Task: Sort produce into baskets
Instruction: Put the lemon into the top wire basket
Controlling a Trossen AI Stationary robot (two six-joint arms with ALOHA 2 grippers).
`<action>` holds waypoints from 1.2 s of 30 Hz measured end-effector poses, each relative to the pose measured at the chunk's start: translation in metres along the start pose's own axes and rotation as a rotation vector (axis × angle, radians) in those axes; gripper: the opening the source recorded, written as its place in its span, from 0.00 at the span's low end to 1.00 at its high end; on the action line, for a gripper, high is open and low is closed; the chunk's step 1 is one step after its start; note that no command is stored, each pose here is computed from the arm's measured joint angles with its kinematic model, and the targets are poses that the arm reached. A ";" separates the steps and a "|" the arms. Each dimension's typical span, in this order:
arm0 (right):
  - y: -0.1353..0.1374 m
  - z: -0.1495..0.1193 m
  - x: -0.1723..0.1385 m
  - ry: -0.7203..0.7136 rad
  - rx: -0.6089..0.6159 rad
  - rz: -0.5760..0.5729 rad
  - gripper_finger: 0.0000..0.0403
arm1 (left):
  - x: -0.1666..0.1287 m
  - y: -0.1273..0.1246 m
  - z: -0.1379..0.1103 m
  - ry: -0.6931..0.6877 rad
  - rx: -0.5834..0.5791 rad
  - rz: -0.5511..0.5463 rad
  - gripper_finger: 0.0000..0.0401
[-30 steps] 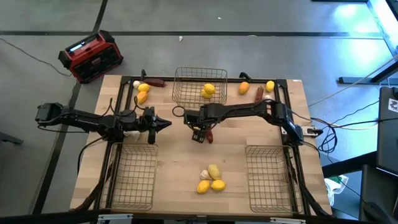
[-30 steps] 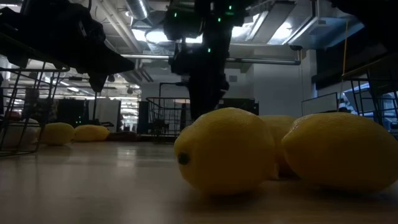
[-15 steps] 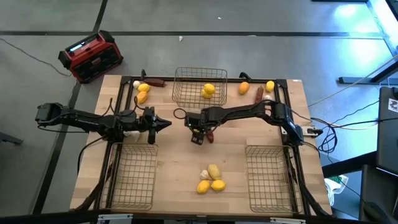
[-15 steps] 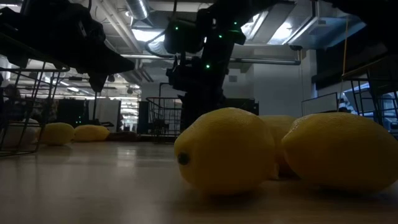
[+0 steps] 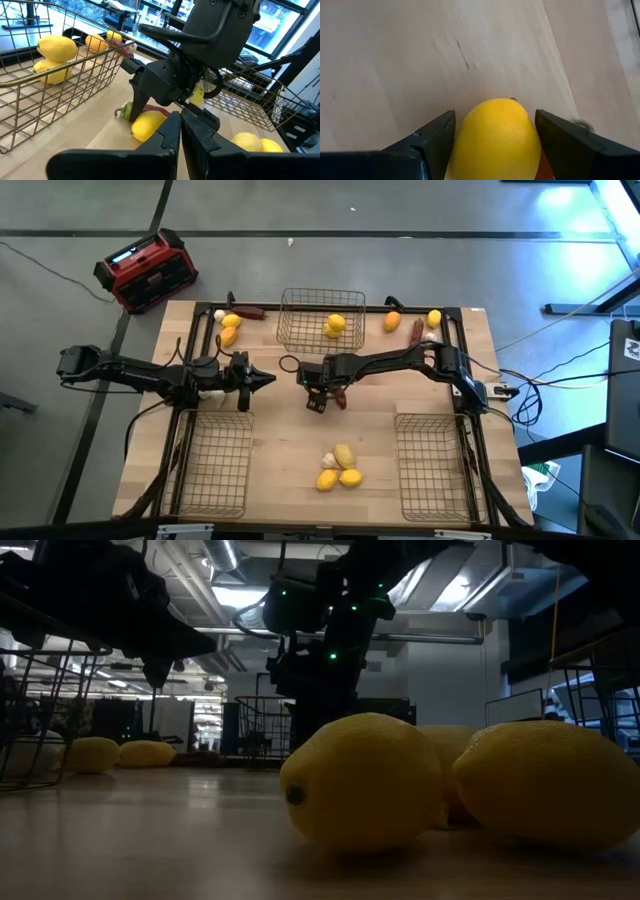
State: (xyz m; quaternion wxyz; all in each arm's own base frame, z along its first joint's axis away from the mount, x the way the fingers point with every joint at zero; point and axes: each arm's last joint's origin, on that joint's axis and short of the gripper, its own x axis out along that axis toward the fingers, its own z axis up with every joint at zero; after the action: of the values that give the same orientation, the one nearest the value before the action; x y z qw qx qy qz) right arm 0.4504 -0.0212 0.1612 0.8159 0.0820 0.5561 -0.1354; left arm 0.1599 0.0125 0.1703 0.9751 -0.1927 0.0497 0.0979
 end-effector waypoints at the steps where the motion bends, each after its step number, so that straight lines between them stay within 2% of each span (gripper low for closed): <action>1: 0.001 0.002 0.000 -0.019 -0.004 0.007 0.67 | 0.000 0.000 0.000 0.000 0.000 0.000 0.03; 10: 0.008 0.023 -0.017 -0.136 -0.066 0.033 0.67 | 0.000 0.000 0.000 0.000 0.000 0.000 0.03; 13: 0.008 0.031 -0.031 -0.137 -0.075 0.028 0.67 | 0.000 0.000 0.000 0.000 0.000 0.000 0.03; 17: 0.007 0.031 -0.041 -0.071 -0.069 0.014 0.67 | 0.000 0.000 0.000 0.000 -0.001 0.000 0.03; 28: 0.020 0.030 -0.030 -0.087 -0.043 0.074 0.67 | 0.000 0.000 0.000 0.002 0.000 0.001 0.03; 36: 0.023 0.028 -0.015 -0.078 -0.133 0.062 0.67 | 0.000 0.000 0.000 0.000 0.000 0.000 0.03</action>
State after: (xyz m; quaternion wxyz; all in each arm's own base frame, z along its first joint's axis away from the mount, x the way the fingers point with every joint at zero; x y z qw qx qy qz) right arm 0.4775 -0.0052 0.1857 0.8444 0.0393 0.5289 -0.0757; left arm 0.1599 0.0126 0.1702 0.9751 -0.1927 0.0499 0.0980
